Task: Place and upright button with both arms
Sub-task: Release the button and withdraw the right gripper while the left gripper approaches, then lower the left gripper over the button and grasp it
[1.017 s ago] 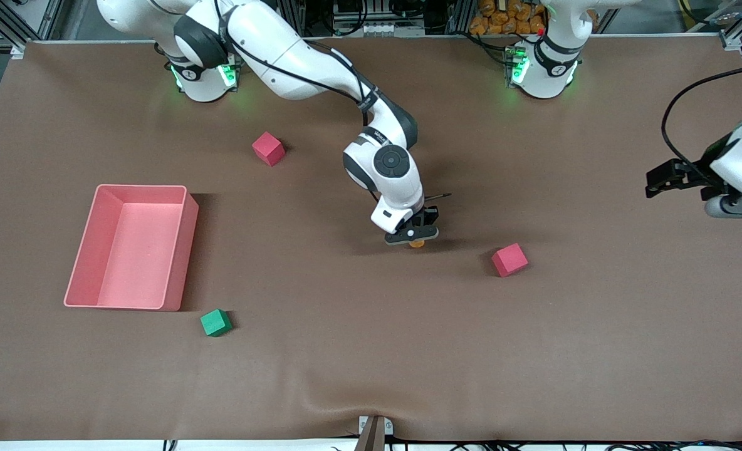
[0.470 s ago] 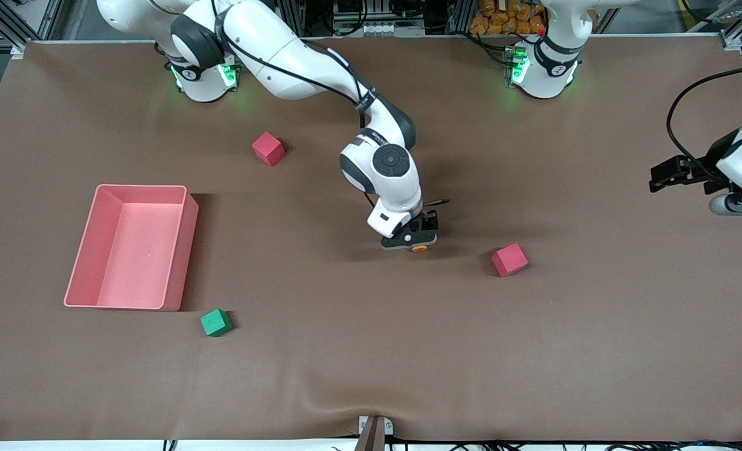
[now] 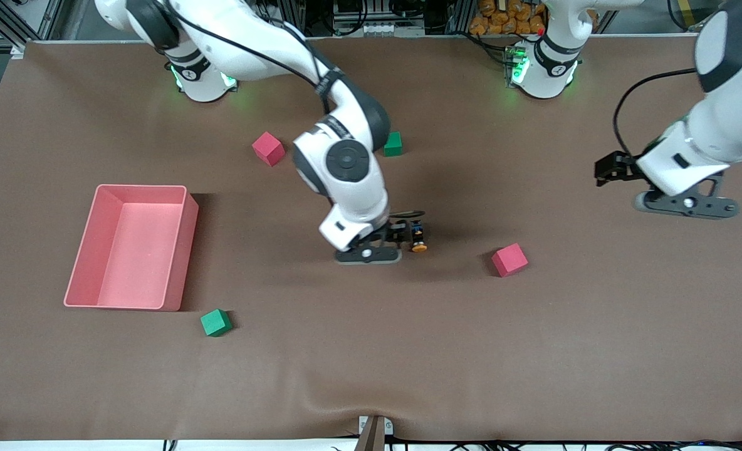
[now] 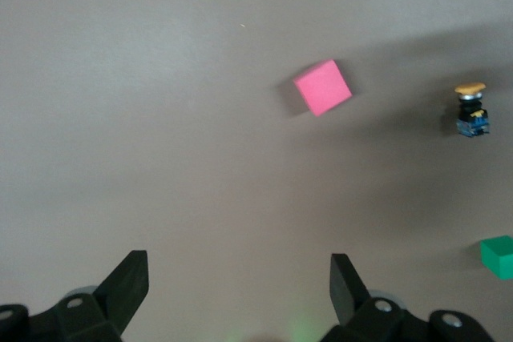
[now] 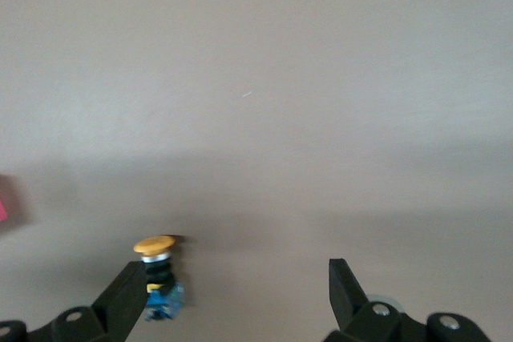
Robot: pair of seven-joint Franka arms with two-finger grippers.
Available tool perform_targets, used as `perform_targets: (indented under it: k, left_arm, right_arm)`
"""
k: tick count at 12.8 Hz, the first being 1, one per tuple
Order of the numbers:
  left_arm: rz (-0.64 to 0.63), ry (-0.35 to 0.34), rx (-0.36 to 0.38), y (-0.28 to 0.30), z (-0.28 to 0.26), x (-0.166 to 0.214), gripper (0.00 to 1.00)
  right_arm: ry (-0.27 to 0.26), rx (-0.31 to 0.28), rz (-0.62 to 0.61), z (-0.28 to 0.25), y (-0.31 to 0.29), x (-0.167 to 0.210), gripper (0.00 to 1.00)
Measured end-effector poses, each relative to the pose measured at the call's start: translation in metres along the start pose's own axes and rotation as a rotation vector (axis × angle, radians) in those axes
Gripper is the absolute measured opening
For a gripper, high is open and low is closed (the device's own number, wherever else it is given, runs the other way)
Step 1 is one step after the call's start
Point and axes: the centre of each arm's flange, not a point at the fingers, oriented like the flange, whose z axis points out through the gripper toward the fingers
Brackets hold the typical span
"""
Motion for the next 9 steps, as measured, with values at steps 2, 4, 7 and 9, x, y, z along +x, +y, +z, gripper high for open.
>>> perform_targets:
  k: [2, 4, 7, 9]
  left_arm:
    - [-0.021, -0.03, -0.031, 0.015, 0.013, 0.006, 1.0]
    - [-0.061, -0.07, -0.091, 0.03, 0.031, 0.014, 1.0]
    - [-0.114, -0.153, -0.14, 0.071, 0.067, 0.027, 1.0]
    - [-0.118, -0.207, -0.116, 0.12, 0.094, 0.029, 1.0]
  right_arm:
    - [-0.024, -0.029, 0.011, -0.049, 0.052, 0.027, 1.0]
    - [-0.018, -0.034, 0.032, -0.089, 0.112, 0.05, 1.0]
    - [-0.01, -0.038, 0.069, -0.147, 0.207, 0.058, 1.0]
    - [-0.02, -0.046, 0.075, -0.18, 0.261, 0.048, 1.0]
